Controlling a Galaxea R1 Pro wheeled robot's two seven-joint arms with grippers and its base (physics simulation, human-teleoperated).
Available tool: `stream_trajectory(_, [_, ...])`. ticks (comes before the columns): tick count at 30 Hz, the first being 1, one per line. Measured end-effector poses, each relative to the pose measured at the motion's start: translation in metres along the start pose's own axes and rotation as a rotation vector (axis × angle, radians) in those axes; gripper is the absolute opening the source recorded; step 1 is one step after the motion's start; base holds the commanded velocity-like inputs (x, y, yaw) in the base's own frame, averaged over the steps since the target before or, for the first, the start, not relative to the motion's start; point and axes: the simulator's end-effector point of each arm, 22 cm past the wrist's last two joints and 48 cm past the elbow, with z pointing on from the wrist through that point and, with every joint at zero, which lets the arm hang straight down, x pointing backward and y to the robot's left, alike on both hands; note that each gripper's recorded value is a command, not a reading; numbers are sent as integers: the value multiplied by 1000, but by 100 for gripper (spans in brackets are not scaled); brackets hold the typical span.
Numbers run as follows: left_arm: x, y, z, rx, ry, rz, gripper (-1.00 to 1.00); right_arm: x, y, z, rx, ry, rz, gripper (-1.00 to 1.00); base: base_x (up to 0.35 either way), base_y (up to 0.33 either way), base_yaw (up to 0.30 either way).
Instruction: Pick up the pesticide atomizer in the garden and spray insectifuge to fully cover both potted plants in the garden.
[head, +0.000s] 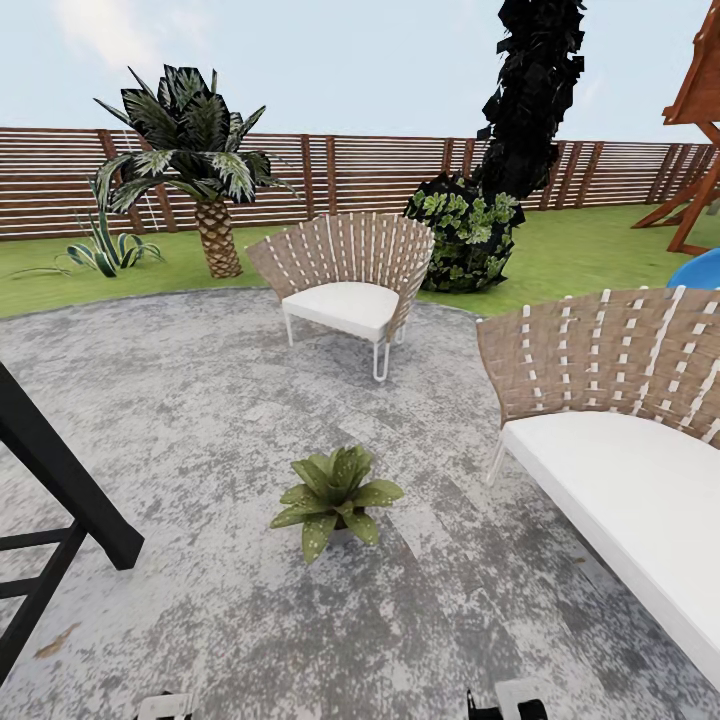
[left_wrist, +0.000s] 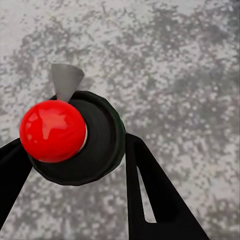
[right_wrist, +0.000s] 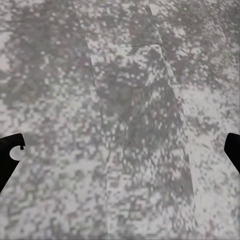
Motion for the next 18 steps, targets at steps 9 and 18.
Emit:
stream_trajectory(9, [0,-2,0,2,-1,-1,-100,0,1,0,-1,0,1,100,0,0,0])
stream_trajectory(18, [0,-1,0,2,-1,-1,-100,0,0,0,0,1,0,100,0,0,0])
